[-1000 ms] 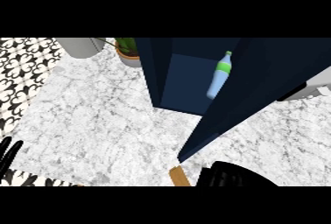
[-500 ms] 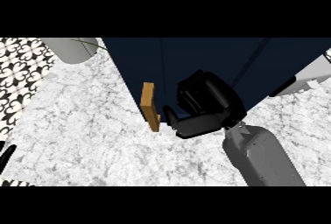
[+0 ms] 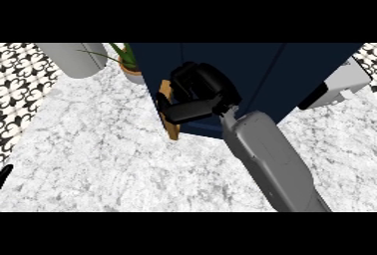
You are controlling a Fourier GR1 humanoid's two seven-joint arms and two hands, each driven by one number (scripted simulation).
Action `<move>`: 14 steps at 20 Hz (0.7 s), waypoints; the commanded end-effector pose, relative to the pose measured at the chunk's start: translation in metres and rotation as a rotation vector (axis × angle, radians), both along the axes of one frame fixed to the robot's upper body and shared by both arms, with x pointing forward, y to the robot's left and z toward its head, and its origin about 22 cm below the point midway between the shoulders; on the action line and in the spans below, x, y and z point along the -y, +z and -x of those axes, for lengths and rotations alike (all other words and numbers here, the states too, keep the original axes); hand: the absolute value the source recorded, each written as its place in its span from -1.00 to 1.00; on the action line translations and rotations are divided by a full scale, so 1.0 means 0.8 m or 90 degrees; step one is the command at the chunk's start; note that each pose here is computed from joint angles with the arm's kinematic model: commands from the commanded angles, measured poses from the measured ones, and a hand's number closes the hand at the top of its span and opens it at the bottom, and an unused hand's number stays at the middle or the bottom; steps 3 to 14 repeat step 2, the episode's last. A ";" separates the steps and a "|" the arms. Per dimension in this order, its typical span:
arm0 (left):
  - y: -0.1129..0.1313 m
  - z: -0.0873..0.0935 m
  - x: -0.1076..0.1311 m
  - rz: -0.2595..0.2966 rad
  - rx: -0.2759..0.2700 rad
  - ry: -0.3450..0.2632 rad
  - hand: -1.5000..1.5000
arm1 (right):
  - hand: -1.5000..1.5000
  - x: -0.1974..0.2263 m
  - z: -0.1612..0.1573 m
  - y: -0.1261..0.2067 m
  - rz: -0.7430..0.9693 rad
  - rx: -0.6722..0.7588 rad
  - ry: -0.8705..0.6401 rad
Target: Pick up the bottled water, place it into the cabinet and close the cabinet
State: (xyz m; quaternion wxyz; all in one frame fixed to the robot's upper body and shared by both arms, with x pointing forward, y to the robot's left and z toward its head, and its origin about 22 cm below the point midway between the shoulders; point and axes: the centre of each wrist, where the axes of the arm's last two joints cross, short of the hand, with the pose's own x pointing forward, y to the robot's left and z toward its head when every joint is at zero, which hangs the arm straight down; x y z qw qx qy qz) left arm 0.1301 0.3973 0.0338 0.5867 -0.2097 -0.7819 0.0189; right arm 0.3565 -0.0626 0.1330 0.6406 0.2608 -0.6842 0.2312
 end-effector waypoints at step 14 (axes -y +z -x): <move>-0.002 0.002 0.007 0.018 0.022 -0.015 -1.00 | 1.00 0.029 -0.055 0.020 -0.004 0.007 -0.127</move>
